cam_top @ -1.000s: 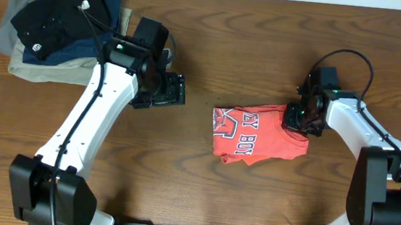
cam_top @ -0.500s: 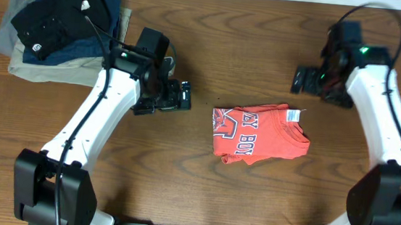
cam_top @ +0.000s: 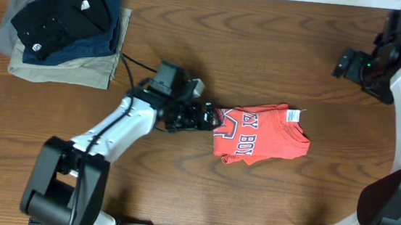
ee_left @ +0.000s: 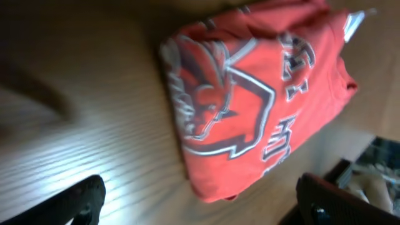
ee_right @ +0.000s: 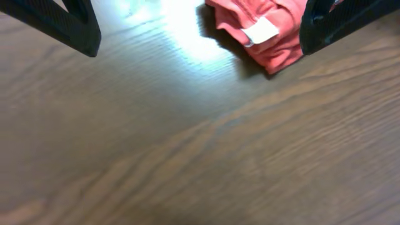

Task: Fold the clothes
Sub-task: 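Grasp the folded red shirt with the left gripper and lift it, then carry the red shirt to the clothes stack and place it on top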

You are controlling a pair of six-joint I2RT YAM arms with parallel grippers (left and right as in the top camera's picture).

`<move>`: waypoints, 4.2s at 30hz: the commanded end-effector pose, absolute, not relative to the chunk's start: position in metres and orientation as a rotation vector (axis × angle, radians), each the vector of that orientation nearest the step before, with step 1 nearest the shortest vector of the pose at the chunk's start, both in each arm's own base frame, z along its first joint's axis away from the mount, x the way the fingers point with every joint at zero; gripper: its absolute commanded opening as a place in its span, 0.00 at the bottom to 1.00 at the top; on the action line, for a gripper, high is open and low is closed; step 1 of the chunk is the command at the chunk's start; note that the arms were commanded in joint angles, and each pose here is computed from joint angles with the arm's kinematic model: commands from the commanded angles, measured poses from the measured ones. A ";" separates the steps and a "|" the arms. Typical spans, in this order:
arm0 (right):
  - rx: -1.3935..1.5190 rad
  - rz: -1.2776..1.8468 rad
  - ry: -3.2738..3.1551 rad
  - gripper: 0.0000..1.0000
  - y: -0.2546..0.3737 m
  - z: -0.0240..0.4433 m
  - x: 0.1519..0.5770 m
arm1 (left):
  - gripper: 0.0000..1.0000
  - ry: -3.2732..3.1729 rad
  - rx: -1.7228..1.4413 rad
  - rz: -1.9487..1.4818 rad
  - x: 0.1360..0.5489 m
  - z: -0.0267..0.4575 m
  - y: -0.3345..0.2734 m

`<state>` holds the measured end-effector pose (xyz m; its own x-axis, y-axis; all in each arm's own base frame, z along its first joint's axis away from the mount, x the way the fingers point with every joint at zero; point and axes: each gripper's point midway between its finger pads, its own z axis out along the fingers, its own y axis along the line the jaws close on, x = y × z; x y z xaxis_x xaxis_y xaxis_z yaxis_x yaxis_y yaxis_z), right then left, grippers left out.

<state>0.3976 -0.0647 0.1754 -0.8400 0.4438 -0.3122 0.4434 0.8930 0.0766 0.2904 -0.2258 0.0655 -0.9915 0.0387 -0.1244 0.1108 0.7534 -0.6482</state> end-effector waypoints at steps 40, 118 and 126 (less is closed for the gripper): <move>0.735 -0.023 2.776 0.99 -0.074 0.178 0.378 | 0.06 2.911 0.065 -0.637 0.371 0.039 -0.168; 0.735 -0.023 2.776 0.99 -0.074 0.178 0.378 | 0.15 2.013 -0.912 0.288 0.492 0.207 0.253; 0.735 -0.023 2.776 0.99 -0.074 0.178 0.378 | 0.33 2.016 -0.993 0.337 0.477 0.187 0.288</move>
<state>0.3772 -0.0709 0.1698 -0.8477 0.4738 -0.2385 0.4758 0.8780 0.0531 0.4802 0.2637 0.1675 -0.3946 -0.5344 -0.7475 -0.7108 0.6931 -0.1202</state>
